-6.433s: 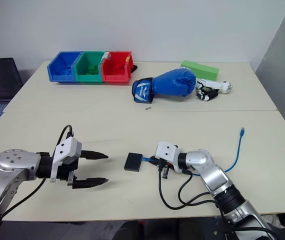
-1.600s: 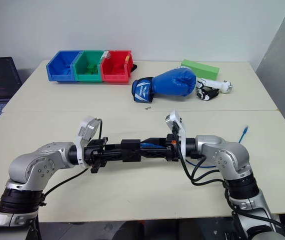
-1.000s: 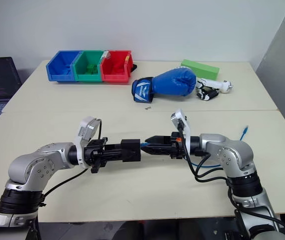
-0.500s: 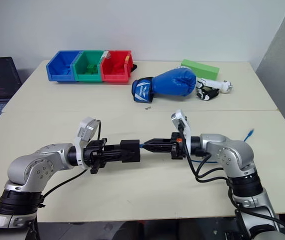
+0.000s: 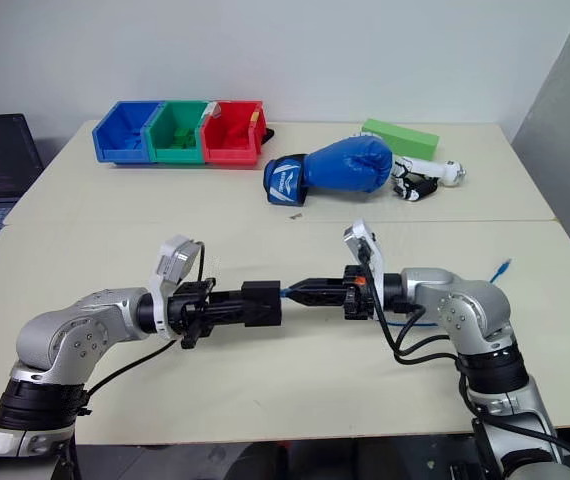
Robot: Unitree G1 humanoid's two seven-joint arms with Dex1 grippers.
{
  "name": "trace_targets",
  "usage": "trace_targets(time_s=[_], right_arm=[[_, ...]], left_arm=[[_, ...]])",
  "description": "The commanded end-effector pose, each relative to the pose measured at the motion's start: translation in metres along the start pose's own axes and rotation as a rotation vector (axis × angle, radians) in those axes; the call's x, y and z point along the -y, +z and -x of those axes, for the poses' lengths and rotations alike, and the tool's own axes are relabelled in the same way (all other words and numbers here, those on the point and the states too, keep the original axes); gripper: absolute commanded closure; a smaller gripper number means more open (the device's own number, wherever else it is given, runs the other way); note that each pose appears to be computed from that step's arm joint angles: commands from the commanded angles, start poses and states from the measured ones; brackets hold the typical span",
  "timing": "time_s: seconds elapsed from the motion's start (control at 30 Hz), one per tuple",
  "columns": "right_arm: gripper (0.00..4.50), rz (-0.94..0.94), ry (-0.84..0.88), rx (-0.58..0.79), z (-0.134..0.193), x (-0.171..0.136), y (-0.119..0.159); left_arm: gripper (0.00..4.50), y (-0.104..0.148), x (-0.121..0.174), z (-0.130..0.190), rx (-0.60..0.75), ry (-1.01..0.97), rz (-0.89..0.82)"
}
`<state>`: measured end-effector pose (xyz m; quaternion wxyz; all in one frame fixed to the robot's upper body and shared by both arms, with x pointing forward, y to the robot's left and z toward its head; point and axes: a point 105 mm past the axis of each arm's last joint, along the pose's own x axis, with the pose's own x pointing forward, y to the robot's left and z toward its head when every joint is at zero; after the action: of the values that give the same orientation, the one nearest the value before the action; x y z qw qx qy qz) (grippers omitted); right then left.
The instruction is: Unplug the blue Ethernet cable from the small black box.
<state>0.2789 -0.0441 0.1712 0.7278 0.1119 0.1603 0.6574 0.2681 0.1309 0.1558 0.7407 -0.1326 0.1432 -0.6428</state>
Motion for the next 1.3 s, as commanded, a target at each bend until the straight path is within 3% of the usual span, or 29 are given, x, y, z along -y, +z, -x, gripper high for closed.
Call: trace_targets(time_s=[0.03, 0.2, 0.3, 0.4, 0.5, 0.6, 0.63, 0.67, 0.83, 0.97, 1.17, 1.23, 1.3], right_arm=[[4.49, -0.020, -0.068, 0.002, 0.022, 0.010, 0.002], [4.49, -0.020, -0.144, 0.010, 0.037, 0.022, 0.001], [4.49, 0.107, -0.344, 0.058, 0.048, 0.054, 0.012], [4.49, 0.269, -0.677, 0.142, 0.069, 0.104, 0.035], [4.49, 0.410, -0.969, 0.102, 0.095, 0.143, 0.037], [4.49, 0.437, -1.091, 0.058, 0.107, 0.164, 0.029], [3.93, 0.436, -1.106, 0.044, 0.109, 0.168, 0.025], [3.79, 0.441, -1.119, 0.035, 0.110, 0.171, 0.022], [2.71, 0.446, -1.098, 0.054, 0.113, 0.171, 0.023], [1.83, 0.483, -1.031, 0.076, 0.116, 0.157, 0.032], [0.35, 0.566, -0.579, 0.021, 0.068, 0.086, 0.032], [0.03, 0.583, -0.495, -0.006, 0.052, 0.067, 0.029], [0.03, 0.588, -0.455, -0.014, 0.041, 0.055, 0.029]], left_arm=[[3.70, 0.016, -0.002, 0.019, 0.045, 0.057, -0.057], [3.70, 0.012, -0.007, 0.027, 0.020, 0.097, -0.070], [3.70, 0.011, -0.013, 0.031, 0.012, 0.137, -0.086], [3.70, 0.007, -0.019, 0.033, 0.000, 0.184, -0.103], [3.70, 0.003, -0.025, 0.032, -0.021, 0.223, -0.128], [3.70, 0.003, -0.029, 0.029, -0.020, 0.244, -0.147], [3.70, 0.004, -0.031, 0.028, -0.021, 0.254, -0.163], [3.70, 0.004, -0.032, 0.027, -0.027, 0.267, -0.181], [3.70, 0.005, -0.040, 0.028, -0.031, 0.335, -0.225], [3.70, 0.019, -0.058, 0.035, 0.042, 0.480, -0.301], [3.70, 0.048, -0.097, 0.068, 0.188, 0.885, -0.523], [3.70, 0.050, -0.105, 0.079, 0.207, 0.989, -0.586], [3.70, 0.050, -0.109, 0.087, 0.231, 1.059, -0.611]])
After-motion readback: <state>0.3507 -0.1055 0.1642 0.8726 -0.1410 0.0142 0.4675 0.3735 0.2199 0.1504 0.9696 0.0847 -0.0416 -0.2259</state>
